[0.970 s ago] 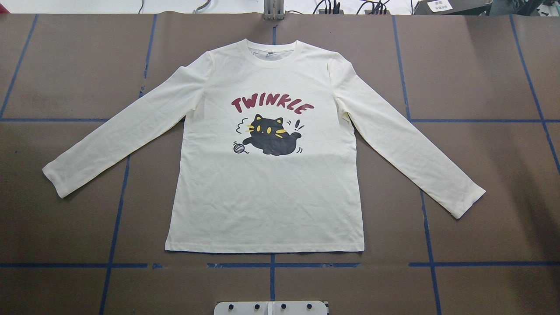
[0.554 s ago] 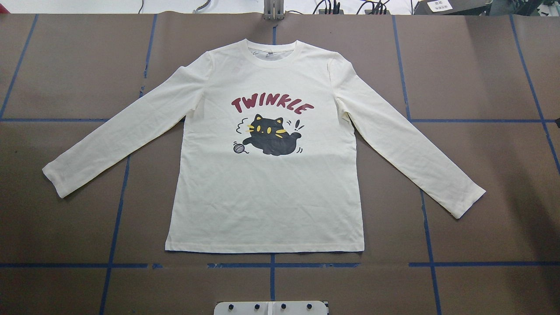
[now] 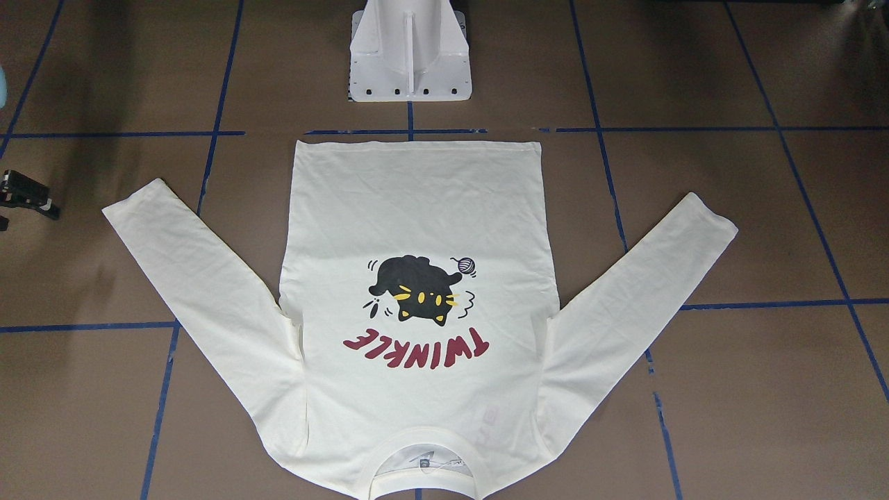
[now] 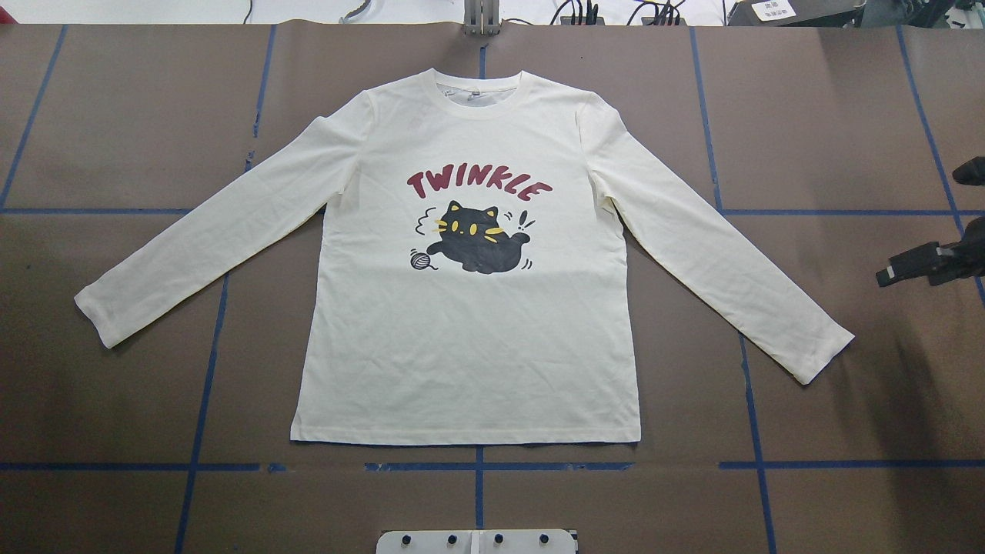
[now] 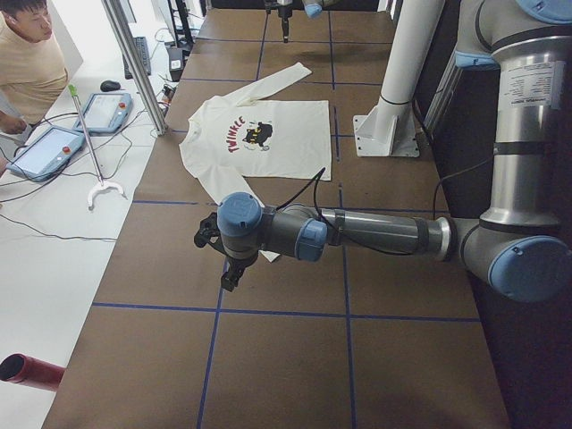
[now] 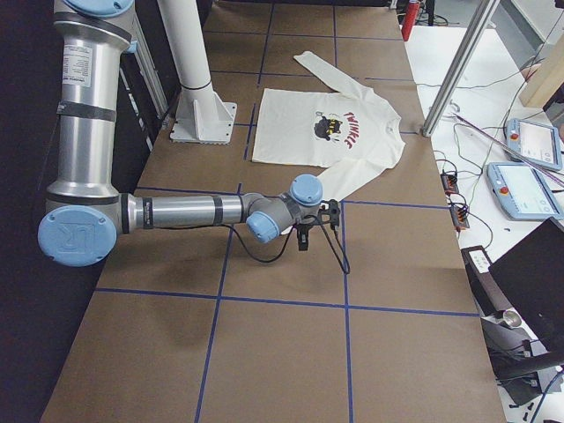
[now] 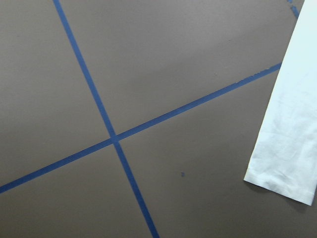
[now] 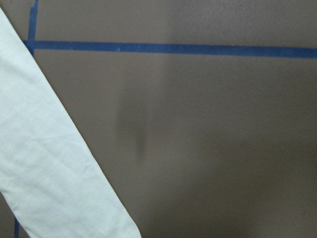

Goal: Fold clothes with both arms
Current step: 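Move the right gripper to the sleeve cuff nearest it and grasp it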

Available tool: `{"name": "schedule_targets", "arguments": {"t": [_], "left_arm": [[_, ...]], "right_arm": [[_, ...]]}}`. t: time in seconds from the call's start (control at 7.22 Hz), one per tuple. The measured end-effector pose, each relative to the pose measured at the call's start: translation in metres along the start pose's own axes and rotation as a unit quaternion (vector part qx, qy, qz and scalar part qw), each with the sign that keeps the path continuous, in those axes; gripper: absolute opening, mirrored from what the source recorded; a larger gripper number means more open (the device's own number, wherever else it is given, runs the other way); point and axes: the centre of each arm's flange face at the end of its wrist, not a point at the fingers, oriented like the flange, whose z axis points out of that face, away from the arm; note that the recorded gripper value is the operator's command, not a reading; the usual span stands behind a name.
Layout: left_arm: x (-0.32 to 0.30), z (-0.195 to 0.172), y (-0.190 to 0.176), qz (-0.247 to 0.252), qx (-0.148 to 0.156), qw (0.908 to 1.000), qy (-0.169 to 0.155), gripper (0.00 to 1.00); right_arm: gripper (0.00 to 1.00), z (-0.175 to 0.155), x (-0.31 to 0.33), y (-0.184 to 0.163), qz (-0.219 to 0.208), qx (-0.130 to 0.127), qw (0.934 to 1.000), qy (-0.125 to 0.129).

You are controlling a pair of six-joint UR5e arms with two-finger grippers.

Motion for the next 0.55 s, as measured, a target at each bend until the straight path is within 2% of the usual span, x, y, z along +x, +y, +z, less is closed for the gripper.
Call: {"name": "schedule_targets", "arguments": {"t": [0.28, 0.42, 0.55], "left_arm": [[0.0, 0.001, -0.002, 0.0, 0.001, 1.0, 0.003, 1.0], [-0.001, 0.001, -0.002, 0.0, 0.001, 1.0, 0.003, 1.0], [-0.001, 0.002, -0.002, 0.0, 0.001, 1.0, 0.006, 1.0]], "right_arm": [[0.87, 0.047, -0.035, 0.032, 0.038, 0.026, 0.9989, 0.011], [0.75, 0.059, -0.044, 0.039, 0.05, 0.035, 0.998, 0.016], [0.47, 0.064, -0.048, 0.043, 0.062, 0.039, 0.9971, 0.018]]}}
